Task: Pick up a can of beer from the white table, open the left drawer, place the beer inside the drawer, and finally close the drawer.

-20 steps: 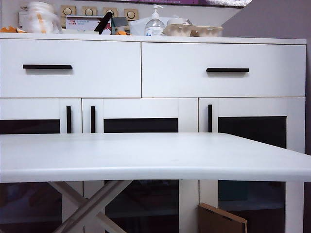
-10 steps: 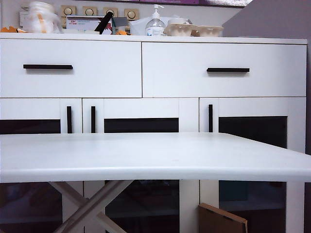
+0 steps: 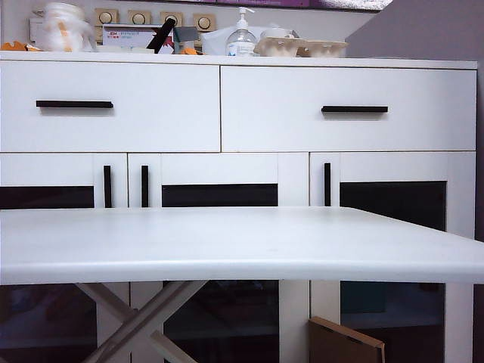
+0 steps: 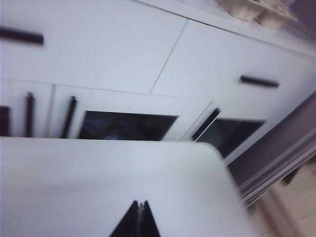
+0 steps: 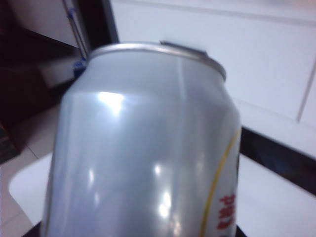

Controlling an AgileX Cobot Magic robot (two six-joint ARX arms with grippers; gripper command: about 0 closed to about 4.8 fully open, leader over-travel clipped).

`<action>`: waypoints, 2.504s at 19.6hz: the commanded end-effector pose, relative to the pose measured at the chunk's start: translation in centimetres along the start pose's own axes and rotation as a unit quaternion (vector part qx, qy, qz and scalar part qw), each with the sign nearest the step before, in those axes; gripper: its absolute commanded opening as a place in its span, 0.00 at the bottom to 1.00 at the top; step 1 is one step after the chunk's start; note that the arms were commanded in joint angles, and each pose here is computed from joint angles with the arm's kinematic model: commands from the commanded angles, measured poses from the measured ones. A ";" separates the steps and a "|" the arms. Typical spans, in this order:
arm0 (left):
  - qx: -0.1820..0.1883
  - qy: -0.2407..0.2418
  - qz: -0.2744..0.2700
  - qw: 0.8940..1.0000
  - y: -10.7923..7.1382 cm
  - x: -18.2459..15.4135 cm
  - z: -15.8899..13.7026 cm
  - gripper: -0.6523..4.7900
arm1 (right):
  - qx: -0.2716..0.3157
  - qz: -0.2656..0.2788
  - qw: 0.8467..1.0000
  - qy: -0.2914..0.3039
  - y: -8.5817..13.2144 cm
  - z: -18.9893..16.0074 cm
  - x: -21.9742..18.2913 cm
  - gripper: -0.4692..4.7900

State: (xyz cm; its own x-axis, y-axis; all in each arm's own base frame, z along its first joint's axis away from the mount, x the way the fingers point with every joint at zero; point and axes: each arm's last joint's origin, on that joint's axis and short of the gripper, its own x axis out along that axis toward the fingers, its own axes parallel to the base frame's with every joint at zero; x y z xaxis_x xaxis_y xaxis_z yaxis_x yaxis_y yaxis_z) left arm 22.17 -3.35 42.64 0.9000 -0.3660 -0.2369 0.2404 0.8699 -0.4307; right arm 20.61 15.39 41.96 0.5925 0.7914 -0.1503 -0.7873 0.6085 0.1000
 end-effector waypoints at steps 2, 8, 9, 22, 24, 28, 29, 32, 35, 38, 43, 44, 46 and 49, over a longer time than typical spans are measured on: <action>-0.112 -0.070 -0.013 0.991 0.3 2.4 1.3 0.11 | -0.019 0.004 0.998 -0.054 0.4 1.5 -0.9 0.46; -0.182 -0.091 -0.024 0.979 1.7 6.8 1.4 0.11 | -0.031 0.014 0.996 -0.077 0.8 2.2 -1.9 0.46; -0.197 -0.094 -0.024 0.976 2.1 7.5 1.3 0.11 | -0.030 0.014 0.996 -0.077 0.8 2.2 -1.9 0.46; -0.444 -0.237 -0.123 0.856 12.9 17.5 0.4 0.11 | -0.030 0.013 0.996 -0.079 0.7 2.3 -1.9 0.46; -0.457 -0.251 -0.127 0.844 14.1 19.1 -0.7 0.15 | -0.030 0.013 0.996 -0.080 0.7 2.3 -1.9 0.46; -0.469 -0.258 -0.094 0.840 15.8 20.9 -2.5 0.93 | -0.031 0.013 0.996 -0.081 0.8 2.3 -1.9 0.46; -0.471 -0.261 -0.088 0.838 16.1 21.1 -2.7 0.93 | -0.031 0.013 0.996 -0.081 0.8 2.3 -1.9 0.46; -0.472 -0.267 -0.081 0.836 16.4 21.6 -2.8 0.91 | -0.030 0.013 0.996 -0.080 0.7 2.3 -1.9 0.46; -0.469 -0.273 -0.084 0.835 17.0 22.4 -2.3 0.91 | -0.031 0.013 0.996 -0.080 0.7 2.3 -1.8 0.46; -0.469 -0.274 -0.082 0.836 17.5 23.9 -1.3 0.91 | -0.031 0.013 0.996 -0.081 0.7 2.3 -1.8 0.46; -0.468 -0.271 -0.080 0.837 18.4 25.9 -0.7 0.79 | -0.031 0.013 0.996 -0.081 0.7 2.3 -1.8 0.46; -0.470 -0.268 -0.075 0.838 18.6 26.2 -0.8 0.79 | -0.031 0.012 0.996 -0.081 0.7 2.3 -1.8 0.46; -0.472 -0.266 -0.070 0.838 18.8 26.7 -0.8 0.79 | -0.031 0.011 0.996 -0.082 0.7 2.3 -1.8 0.46; -0.470 -0.270 -0.073 0.837 19.2 27.2 -0.4 0.79 | -0.031 0.011 0.996 -0.082 0.7 2.3 -1.8 0.46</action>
State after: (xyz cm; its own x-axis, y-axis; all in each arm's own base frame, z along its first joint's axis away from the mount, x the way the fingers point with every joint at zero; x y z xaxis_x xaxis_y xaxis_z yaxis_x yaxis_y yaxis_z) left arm 51.07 3.08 27.09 0.9843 -0.0227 0.1749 0.1762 0.0850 -0.9807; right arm 19.63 14.67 43.42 0.5903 0.8044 -0.0668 -0.8017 0.5939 0.0675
